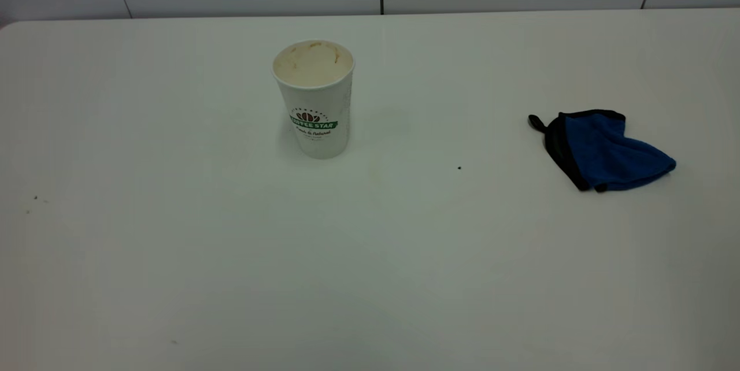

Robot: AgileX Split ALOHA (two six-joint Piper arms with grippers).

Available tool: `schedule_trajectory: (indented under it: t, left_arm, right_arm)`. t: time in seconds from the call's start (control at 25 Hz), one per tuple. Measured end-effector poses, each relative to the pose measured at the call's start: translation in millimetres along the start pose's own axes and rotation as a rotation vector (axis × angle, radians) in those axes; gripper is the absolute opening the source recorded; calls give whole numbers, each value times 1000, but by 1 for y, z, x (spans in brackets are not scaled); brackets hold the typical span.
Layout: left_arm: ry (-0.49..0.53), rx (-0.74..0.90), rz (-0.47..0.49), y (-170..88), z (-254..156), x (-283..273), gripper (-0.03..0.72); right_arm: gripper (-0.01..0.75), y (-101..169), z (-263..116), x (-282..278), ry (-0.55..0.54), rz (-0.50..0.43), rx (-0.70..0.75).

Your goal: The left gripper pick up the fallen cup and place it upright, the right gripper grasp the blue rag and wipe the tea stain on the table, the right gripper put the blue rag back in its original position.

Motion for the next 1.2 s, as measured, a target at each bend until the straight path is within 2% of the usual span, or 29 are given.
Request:
schedule_trajectory:
  t: [0.12, 0.44, 0.68, 1.0, 1.2]
  left_arm:
    - [0, 0, 0, 0, 0, 0, 541]
    - [0, -1, 0, 0, 0, 0, 541]
    - [0, -1, 0, 0, 0, 0, 541]
    - [0, -1, 0, 0, 0, 0, 541]
    - [0, -2, 0, 0, 0, 0, 541]
  right_arm:
    - [549, 3, 6, 2, -79, 29, 3]
    - [549, 1, 0, 8, -54, 16, 12]
    - [549, -1, -5, 0, -117, 43, 15]
    - [549, -7, -19, -17, -261, 98, 20]
    - [549, -8, -21, -18, -268, 100, 19]
Point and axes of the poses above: a point on each arm's last joint axis where the gripper is mounted, x pointing out along that axis toward the gripper, y along the wrist's bending axis when the last joint is at zero, z = x × y, the point moved 1 cm from there along x, pointing out along that axis toward the gripper, and after that the axes turned 14 degrees about x, right-handed, at the moved point
